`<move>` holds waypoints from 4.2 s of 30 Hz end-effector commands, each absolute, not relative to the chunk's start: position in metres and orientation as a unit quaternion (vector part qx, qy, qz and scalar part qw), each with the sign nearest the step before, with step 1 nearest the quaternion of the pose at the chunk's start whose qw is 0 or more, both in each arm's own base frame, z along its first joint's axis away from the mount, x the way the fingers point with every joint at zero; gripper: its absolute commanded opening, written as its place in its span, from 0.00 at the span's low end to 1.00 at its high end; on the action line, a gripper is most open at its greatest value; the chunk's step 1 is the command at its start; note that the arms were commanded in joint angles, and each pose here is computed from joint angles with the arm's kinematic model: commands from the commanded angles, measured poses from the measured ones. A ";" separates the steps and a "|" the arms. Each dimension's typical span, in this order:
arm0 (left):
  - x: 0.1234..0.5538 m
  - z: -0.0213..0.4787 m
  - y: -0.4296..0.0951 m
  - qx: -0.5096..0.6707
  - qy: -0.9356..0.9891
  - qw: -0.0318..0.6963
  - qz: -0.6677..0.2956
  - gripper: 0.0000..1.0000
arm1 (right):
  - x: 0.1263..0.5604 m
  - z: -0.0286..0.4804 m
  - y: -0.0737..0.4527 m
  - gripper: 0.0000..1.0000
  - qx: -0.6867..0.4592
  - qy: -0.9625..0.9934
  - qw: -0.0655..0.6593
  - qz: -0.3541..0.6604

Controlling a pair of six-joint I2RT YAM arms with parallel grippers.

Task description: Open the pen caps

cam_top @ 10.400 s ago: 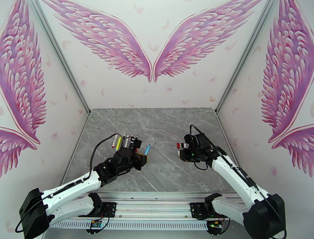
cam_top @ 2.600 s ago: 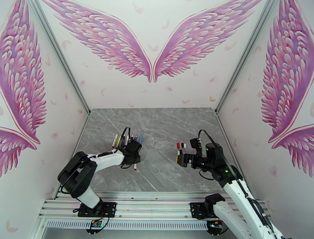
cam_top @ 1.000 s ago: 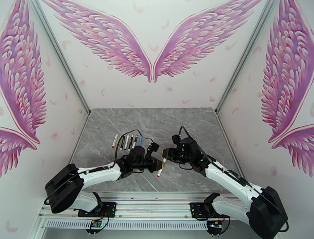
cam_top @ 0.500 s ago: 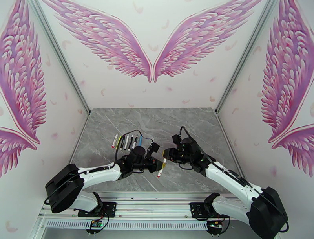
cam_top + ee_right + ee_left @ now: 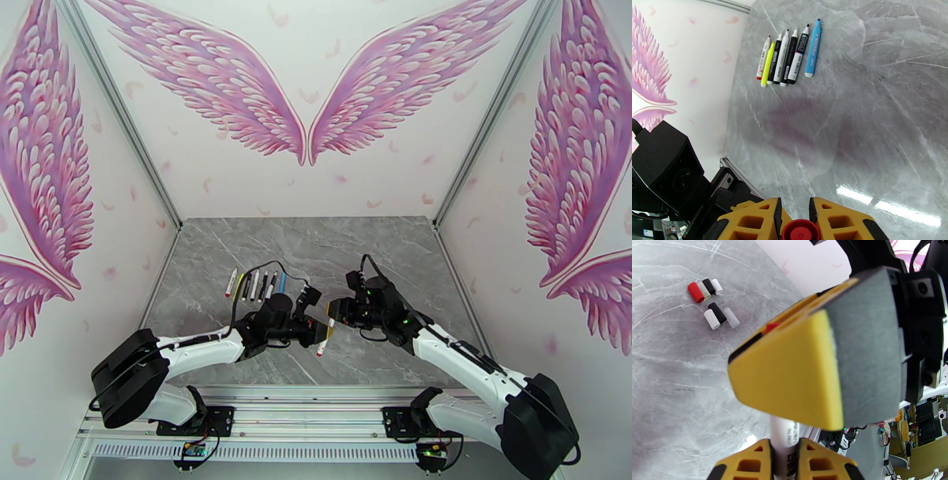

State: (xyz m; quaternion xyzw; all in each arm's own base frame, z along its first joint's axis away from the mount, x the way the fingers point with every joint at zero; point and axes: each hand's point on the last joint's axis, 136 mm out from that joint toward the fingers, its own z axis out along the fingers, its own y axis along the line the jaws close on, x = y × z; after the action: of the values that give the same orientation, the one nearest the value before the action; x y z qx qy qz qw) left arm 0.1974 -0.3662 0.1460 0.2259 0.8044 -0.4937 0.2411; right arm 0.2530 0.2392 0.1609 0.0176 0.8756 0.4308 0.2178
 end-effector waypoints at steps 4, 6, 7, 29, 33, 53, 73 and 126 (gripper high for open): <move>0.197 0.164 -0.369 0.233 0.792 0.254 -0.504 0.13 | 0.256 0.171 0.245 0.22 0.006 0.871 0.232 0.434; 0.196 0.164 -0.369 0.234 0.792 0.254 -0.504 0.13 | 0.256 0.172 0.245 0.20 0.006 0.870 0.232 0.434; 0.196 0.164 -0.368 0.233 0.793 0.254 -0.503 0.14 | 0.256 0.172 0.245 0.19 0.006 0.870 0.233 0.435; 0.194 0.154 -0.369 0.236 0.790 0.250 -0.507 0.24 | 0.254 0.204 0.254 0.16 0.009 0.838 0.243 0.489; 0.194 0.152 -0.366 0.233 0.794 0.246 -0.505 0.15 | 0.254 0.205 0.254 0.15 0.008 0.837 0.247 0.488; 0.173 0.198 -0.342 0.254 0.766 0.252 -0.534 0.04 | 0.229 0.322 0.255 0.14 -0.130 0.725 0.358 0.574; 0.153 0.190 -0.362 0.354 0.807 0.324 -0.345 0.04 | 0.271 0.307 0.187 0.08 0.066 0.820 0.397 0.408; 0.197 0.169 -0.301 0.226 0.839 0.348 -0.352 0.04 | 0.342 0.053 0.061 0.19 0.022 0.993 0.113 0.040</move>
State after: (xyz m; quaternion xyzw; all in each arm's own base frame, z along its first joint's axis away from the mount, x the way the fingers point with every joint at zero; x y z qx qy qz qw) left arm 0.1953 -0.2960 0.1636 0.2175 0.8467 -0.3432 0.3435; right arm 0.3304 0.0629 0.0522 0.0233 0.9938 0.0432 0.0999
